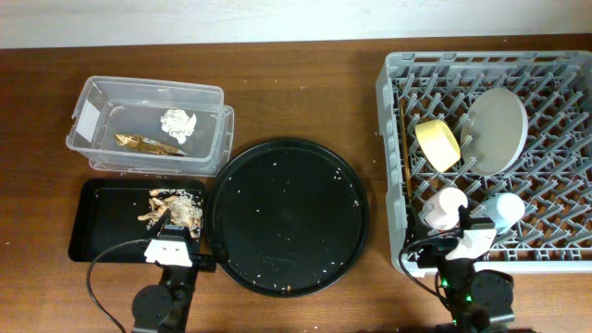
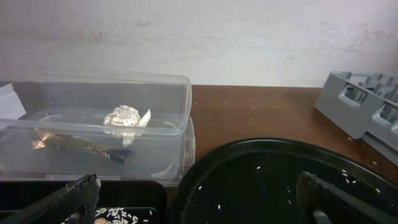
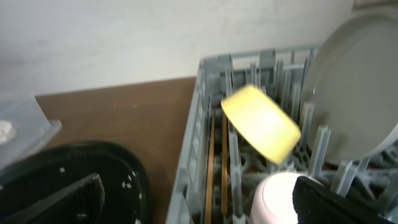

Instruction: Sort waste into correct bins and load items into the dishwasher rack

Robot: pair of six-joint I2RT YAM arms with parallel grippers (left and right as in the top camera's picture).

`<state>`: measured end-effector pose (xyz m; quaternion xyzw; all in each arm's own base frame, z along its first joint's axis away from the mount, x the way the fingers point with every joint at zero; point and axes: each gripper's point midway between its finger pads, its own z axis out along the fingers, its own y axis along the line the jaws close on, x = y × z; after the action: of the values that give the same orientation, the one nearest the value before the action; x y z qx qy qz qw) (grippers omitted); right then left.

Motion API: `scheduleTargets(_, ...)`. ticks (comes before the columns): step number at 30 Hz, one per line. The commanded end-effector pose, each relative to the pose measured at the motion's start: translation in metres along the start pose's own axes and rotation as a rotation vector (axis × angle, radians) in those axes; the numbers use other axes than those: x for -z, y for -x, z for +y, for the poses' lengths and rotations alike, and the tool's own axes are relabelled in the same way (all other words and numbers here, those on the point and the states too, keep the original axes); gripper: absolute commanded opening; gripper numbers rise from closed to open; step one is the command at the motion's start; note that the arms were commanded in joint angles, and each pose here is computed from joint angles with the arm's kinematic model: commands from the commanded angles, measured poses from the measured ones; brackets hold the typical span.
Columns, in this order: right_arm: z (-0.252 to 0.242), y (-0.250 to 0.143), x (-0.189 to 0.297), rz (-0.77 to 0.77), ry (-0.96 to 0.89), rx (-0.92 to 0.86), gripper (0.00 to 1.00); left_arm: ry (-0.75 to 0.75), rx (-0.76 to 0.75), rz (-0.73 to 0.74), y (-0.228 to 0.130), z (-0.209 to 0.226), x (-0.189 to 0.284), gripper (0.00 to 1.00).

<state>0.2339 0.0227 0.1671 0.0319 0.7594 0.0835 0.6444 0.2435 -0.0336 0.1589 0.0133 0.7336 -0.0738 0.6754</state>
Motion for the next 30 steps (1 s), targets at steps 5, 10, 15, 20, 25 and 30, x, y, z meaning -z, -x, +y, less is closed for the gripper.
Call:
scheduleTargets(5,-0.0021,-0.0084,-0.0125,-0.081,0.011,-0.003,0.98,-0.005,-0.016,0.001,-0.0022,-0.0003,-0.0003,1.0)
scheduleTargets(10,-0.0022,-0.0086,-0.0126,-0.08,0.01,-0.004,0.98,-0.006,-0.016,0.001,-0.0022,-0.0003,-0.0003,1.0)
scheduleTargets(15,-0.0022,-0.0086,-0.0126,-0.08,0.01,-0.003,0.98,-0.005,-0.016,0.001,-0.0022,-0.0003,-0.0003,1.0)
scheduleTargets(20,-0.0022,-0.0086,-0.0126,-0.08,0.01,-0.003,0.98,-0.005,-0.016,0.001,-0.0023,-0.0003,-0.0003,1.0)
scheduleTargets(25,-0.0023,-0.0087,-0.0126,-0.08,0.01,-0.003,0.98,-0.006,-0.016,0.001,-0.0022,-0.0003,-0.0003,1.0)
scheduleTargets(30,-0.0022,-0.0086,-0.0126,-0.08,0.01,-0.003,0.98,-0.005,-0.016,0.001,-0.0022,-0.0003,-0.0003,1.0)
